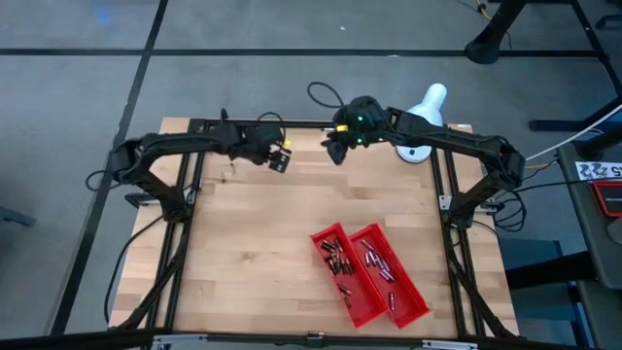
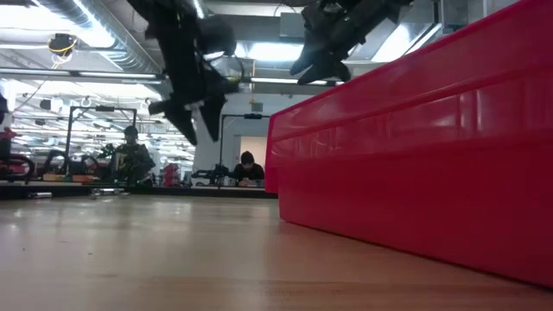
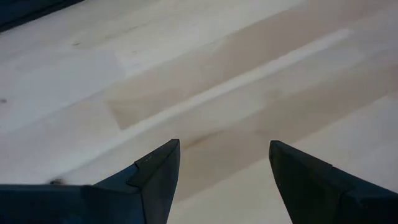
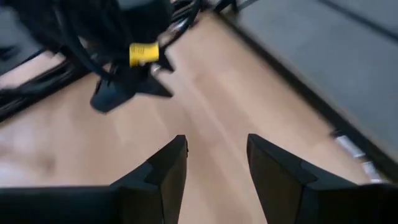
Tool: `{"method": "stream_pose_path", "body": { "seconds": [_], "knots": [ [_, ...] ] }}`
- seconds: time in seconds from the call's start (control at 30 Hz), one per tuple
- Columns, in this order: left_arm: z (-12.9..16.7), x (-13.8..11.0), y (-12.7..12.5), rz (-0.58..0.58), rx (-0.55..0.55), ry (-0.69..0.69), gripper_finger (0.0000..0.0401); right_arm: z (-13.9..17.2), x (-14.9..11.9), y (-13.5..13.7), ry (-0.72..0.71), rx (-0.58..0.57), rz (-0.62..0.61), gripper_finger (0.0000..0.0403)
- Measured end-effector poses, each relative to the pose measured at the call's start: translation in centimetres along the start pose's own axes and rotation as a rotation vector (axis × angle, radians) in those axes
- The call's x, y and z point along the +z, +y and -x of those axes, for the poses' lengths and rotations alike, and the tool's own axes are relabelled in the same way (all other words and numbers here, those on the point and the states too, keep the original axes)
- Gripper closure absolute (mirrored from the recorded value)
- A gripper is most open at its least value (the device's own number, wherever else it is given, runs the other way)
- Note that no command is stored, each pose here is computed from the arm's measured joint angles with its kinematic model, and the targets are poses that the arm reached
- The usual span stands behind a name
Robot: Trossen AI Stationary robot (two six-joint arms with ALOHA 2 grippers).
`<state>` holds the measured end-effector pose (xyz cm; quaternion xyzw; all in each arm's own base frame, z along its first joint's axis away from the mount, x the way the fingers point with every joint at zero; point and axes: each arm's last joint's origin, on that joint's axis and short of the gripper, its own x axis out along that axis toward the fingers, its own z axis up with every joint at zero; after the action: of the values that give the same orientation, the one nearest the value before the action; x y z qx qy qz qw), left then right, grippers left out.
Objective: Sort batteries
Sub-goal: Put the silver battery into the right red bin
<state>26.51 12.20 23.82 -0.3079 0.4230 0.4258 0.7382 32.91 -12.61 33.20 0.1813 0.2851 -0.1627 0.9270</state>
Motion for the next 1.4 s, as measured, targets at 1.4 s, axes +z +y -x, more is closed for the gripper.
{"method": "stream_pose_path", "body": {
  "seconds": [1.4],
  "knots": [
    [-5.1, -4.2, 11.9, 0.227, 0.477, 0.532, 0.0164, -0.1, -1.6, -1.5, 0.171, -0.085, -0.113, 0.0233]
  ]
}}
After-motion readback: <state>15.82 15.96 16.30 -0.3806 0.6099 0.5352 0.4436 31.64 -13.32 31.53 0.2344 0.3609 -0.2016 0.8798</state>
